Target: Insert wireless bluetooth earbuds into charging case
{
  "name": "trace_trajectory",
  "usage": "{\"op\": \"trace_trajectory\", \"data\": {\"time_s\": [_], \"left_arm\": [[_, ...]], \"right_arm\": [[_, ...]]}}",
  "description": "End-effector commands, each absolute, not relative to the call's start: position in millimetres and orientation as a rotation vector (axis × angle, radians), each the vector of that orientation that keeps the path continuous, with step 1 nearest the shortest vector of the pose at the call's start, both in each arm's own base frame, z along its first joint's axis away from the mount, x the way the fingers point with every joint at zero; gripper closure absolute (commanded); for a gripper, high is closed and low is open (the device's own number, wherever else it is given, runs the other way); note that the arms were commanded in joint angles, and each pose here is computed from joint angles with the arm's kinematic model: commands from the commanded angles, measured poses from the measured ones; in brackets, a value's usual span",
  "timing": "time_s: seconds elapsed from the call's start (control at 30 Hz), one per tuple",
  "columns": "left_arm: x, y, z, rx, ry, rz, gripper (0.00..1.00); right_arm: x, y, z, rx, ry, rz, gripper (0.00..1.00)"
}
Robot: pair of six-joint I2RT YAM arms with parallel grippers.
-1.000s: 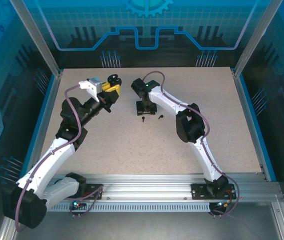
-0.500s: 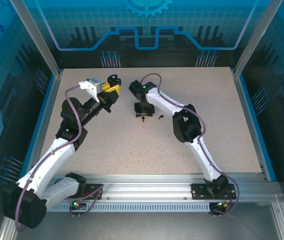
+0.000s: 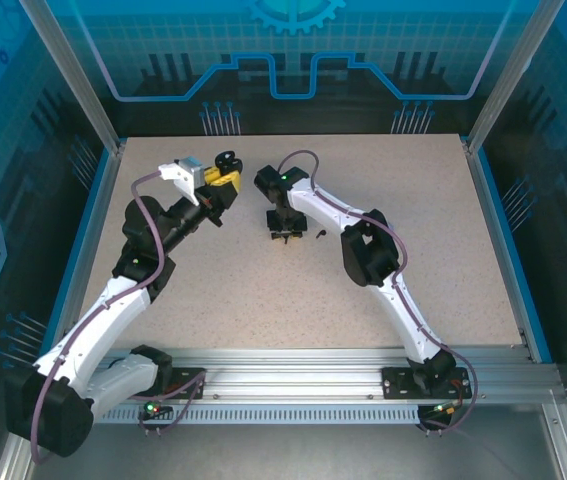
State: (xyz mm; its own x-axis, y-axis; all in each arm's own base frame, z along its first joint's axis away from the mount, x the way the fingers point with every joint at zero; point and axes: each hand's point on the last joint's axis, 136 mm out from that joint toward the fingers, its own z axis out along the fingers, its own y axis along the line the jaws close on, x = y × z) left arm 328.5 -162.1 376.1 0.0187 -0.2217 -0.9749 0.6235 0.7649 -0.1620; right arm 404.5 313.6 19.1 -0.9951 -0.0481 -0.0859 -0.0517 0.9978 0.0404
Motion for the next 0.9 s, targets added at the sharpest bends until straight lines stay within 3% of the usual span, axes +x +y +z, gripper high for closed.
{"op": "trace_trajectory", "data": {"time_s": [0.0, 0.87], "left_arm": [[328, -158, 382, 0.333, 1.378, -0.671, 1.0], [332, -160, 375, 0.337, 1.394, -0.669, 1.0]], "right_arm": [[404, 309, 6, -0.034, 3.074, 0.003, 0.65], [417, 308, -3, 0.078, 3.078, 0.063, 0.74]]}}
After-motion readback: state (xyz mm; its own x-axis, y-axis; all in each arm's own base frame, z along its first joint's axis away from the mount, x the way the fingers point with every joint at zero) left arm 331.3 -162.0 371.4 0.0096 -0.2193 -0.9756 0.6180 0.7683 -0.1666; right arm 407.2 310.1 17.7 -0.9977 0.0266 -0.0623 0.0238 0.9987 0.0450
